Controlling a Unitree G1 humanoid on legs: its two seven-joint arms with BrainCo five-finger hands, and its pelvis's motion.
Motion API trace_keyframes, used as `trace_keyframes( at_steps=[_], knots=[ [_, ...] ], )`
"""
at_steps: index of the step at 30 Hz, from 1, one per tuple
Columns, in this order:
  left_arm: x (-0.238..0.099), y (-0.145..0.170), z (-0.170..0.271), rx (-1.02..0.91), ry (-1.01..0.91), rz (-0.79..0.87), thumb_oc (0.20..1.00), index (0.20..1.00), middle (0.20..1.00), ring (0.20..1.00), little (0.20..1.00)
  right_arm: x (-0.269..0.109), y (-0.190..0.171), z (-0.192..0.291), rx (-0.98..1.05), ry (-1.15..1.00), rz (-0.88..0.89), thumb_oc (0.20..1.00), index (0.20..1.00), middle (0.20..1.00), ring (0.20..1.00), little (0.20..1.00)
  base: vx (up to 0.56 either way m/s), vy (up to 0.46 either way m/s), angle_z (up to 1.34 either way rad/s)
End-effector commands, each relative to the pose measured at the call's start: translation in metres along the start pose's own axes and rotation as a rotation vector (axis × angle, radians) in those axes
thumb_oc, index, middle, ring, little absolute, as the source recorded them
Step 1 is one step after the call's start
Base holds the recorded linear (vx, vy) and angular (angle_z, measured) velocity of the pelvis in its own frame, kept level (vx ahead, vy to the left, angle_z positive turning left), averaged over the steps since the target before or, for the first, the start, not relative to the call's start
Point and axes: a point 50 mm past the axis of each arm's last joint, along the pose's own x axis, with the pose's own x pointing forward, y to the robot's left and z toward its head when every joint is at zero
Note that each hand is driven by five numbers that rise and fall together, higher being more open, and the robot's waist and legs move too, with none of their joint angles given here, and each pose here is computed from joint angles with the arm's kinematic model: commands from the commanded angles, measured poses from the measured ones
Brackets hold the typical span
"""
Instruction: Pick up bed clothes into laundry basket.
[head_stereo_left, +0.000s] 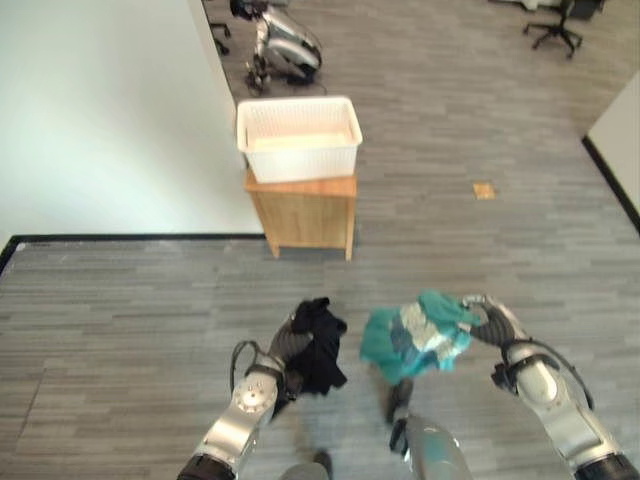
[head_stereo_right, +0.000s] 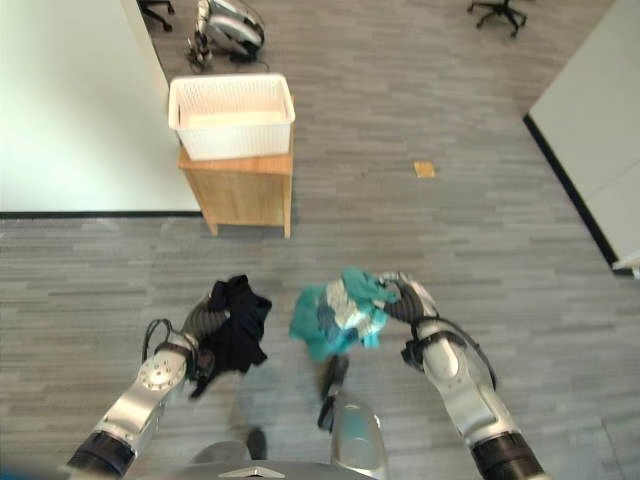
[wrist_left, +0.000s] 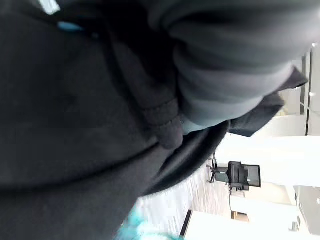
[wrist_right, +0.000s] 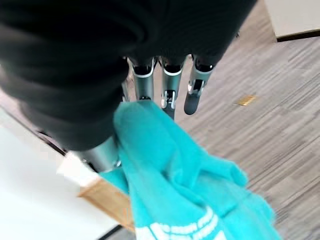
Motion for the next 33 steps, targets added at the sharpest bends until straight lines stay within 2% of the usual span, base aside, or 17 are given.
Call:
trace_keyframes(
  at_steps=[1,4,11,13,14,15,18,20,22,26,33],
  knots=[
    [0.015,-0.008,0.061,-0.046,-0.274,-0.026,0.200,0.200,0.200,0.200,0.200,0.020,-0.046,0.040,-0.053,-0.206,-0.145,0.200,0.200,0.200,0.200,0.200,0.67,0.137,-0.62],
    [0.010,-0.002,0.058,-0.058,-0.274,-0.004,0.200,0.200,0.200,0.200,0.200,0.027,-0.050,0.051,-0.052,-0.264,-0.158,0.200,0.200,0.200,0.200,0.200,0.73,0.235,-0.51],
    [0.004,0.005,0.057,-0.095,-0.280,0.029,0.200,0.200,0.200,0.200,0.200,0.020,-0.085,0.087,-0.060,-0.434,-0.352,0.200,0.200,0.200,0.200,0.200,0.40,0.087,0.00],
    [0.001,0.012,0.051,-0.097,-0.253,0.068,0.200,0.200,0.200,0.200,0.200,0.004,-0.122,0.115,-0.132,-0.571,-0.526,0.200,0.200,0.200,0.200,0.200,0.38,0.221,0.48],
    [0.001,0.012,0.051,-0.098,-0.254,0.068,0.200,0.200,0.200,0.200,0.200,0.004,-0.122,0.115,-0.133,-0.571,-0.527,0.200,0.200,0.200,0.200,0.200,0.40,0.231,0.52],
    [-0.003,0.020,0.047,-0.085,-0.246,0.105,0.200,0.200,0.200,0.200,0.200,-0.011,-0.144,0.131,-0.153,-0.661,-0.638,0.200,0.200,0.200,0.200,0.200,0.17,0.091,0.65],
    [-0.006,0.023,0.045,-0.084,-0.246,0.113,0.200,0.200,0.200,0.200,0.200,-0.019,-0.155,0.141,-0.162,-0.716,-0.690,0.200,0.200,0.200,0.200,0.200,0.21,-0.015,1.20],
    [-0.012,0.023,0.031,-0.096,-0.200,0.106,0.200,0.200,0.200,0.200,0.200,-0.037,-0.195,0.165,-0.239,-0.829,-0.858,0.200,0.200,0.200,0.200,0.200,0.45,-0.289,1.49],
    [-0.014,0.025,0.016,-0.062,-0.136,0.097,0.200,0.200,0.200,0.200,0.200,-0.038,-0.206,0.160,-0.264,-0.786,-0.905,0.200,0.200,0.200,0.200,0.200,0.51,-0.390,1.51],
    [-0.015,0.025,0.007,-0.066,-0.102,0.084,0.200,0.200,0.200,0.200,0.200,-0.033,-0.198,0.161,-0.248,-0.776,-0.851,0.200,0.200,0.200,0.200,0.200,0.16,-0.101,1.74],
    [-0.032,0.022,-0.027,-0.134,0.034,0.107,0.200,0.200,0.200,0.200,0.200,0.022,-0.158,0.148,-0.233,-0.639,-0.561,0.200,0.200,0.200,0.200,0.200,0.12,-0.076,0.44]
  ],
)
